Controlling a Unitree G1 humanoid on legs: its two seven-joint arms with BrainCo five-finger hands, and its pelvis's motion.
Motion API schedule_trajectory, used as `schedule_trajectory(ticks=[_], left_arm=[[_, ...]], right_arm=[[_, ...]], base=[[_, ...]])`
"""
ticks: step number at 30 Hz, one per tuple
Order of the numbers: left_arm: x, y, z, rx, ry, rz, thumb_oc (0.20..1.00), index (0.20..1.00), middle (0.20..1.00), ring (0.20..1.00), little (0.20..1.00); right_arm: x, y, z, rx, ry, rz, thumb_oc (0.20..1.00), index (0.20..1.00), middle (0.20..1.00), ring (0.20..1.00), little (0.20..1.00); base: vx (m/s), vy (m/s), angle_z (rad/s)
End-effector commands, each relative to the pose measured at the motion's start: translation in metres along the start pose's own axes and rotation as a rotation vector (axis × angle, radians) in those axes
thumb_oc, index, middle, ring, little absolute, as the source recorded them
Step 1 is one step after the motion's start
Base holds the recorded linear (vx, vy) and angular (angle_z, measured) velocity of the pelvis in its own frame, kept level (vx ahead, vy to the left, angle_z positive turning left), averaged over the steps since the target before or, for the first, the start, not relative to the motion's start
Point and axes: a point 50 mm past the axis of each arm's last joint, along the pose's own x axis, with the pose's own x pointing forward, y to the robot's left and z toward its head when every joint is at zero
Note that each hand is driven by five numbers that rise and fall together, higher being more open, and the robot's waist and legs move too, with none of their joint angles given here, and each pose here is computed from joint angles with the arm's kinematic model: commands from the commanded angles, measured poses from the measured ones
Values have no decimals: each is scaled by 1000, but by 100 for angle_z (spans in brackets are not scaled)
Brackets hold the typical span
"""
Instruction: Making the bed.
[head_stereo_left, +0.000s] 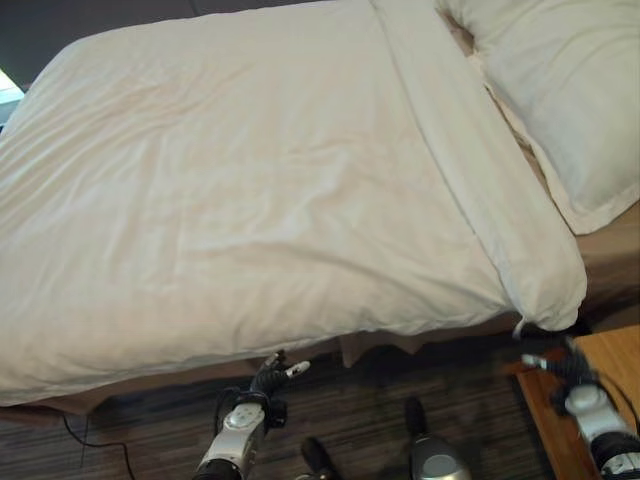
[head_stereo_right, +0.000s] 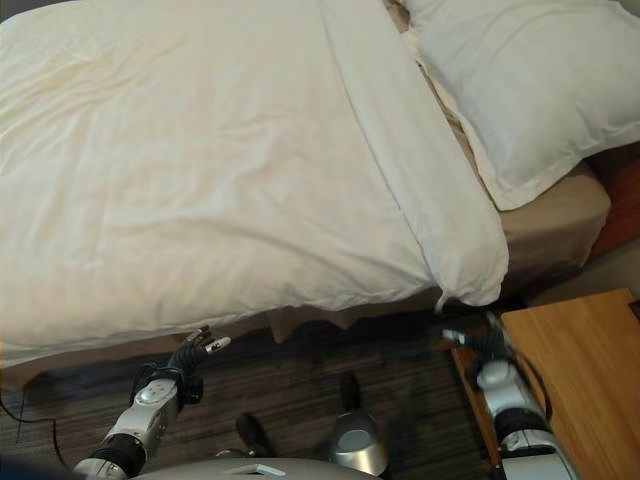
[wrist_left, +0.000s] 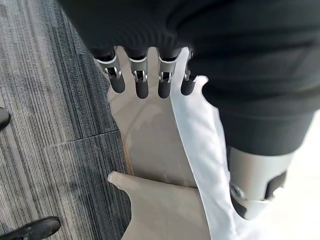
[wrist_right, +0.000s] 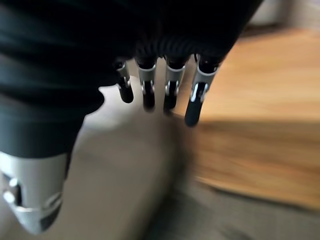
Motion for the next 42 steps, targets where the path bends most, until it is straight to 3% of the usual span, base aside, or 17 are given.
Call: schedule_trajectory(ticks=[1, 4, 6, 7, 9, 10, 12, 13, 17, 18, 27, 34, 36, 40, 42], left_arm=[[6, 12, 19, 62, -52, 24, 1000, 1000, 1000, 1000, 1000], [3, 17, 21, 46, -70, 26, 1000, 1000, 1000, 1000, 1000], [0, 21, 19, 35, -69, 39, 1000, 1000, 1000, 1000, 1000], [0, 21, 19, 35, -69, 40, 1000, 1000, 1000, 1000, 1000], [-2, 25, 14, 31, -53, 60, 1000, 1000, 1000, 1000, 1000], [-2, 25, 14, 31, -53, 60, 1000, 1000, 1000, 1000, 1000], [-3, 26, 14, 30, -59, 66, 1000, 1000, 1000, 1000, 1000], [-3, 26, 15, 31, -60, 66, 1000, 1000, 1000, 1000, 1000], [-3, 27, 14, 20, -54, 72, 1000, 1000, 1000, 1000, 1000], [-2, 25, 11, 10, -40, 68, 1000, 1000, 1000, 1000, 1000], [-9, 22, -7, -53, -4, 47, 1000, 1000, 1000, 1000, 1000], [-3, 16, 15, -75, -93, 27, 1000, 1000, 1000, 1000, 1000], [-1, 16, 20, -52, -105, 32, 1000, 1000, 1000, 1000, 1000], [0, 18, 18, -80, -95, 44, 1000, 1000, 1000, 1000, 1000], [2, 20, 17, -148, -83, 52, 1000, 1000, 1000, 1000, 1000]], right_arm=[[-2, -13, -46, 18, 200, -24, 1000, 1000, 1000, 1000, 1000], [2, -38, -41, 58, 191, -96, 1000, 1000, 1000, 1000, 1000], [7, -61, -8, 107, 47, -167, 200, 200, 200, 200, 200], [7, -61, -7, 108, 47, -167, 200, 200, 200, 200, 200], [-3, -99, 64, 236, -280, -271, 200, 200, 200, 200, 200], [-3, -98, 64, 236, -279, -271, 200, 200, 200, 200, 200], [-26, -123, 116, 520, -535, -295, 200, 200, 200, 200, 200], [-26, -122, 116, 522, -535, -295, 200, 200, 200, 200, 200], [-51, -126, 163, 1028, -767, -146, 200, 200, 200, 200, 200], [-61, -121, 184, 1294, -850, -15, 200, 200, 200, 200, 200], [-95, -139, 221, 1815, -1102, 163, 200, 200, 200, 200, 200], [-97, -150, 248, 1661, -1077, 148, 200, 200, 200, 200, 200], [-67, -104, 234, 1534, -849, 206, 200, 200, 200, 200, 200], [-43, -61, 206, 1481, -636, 244, 200, 200, 200, 200, 200], [-23, -14, 168, 1390, -385, 276, 200, 200, 200, 200, 200]], base=[[9, -64, 9], [6, -27, 0], [0, 0, 0], [39, 5, 3], [10, 1, -2], [14, 3, -3], [0, 0, 0], [0, 0, 0], [11, 0, 0], [0, 0, 0], [24, -14, 2], [-44, -25, 5], [-15, -12, 0], [10, -6, -4], [0, 0, 0]])
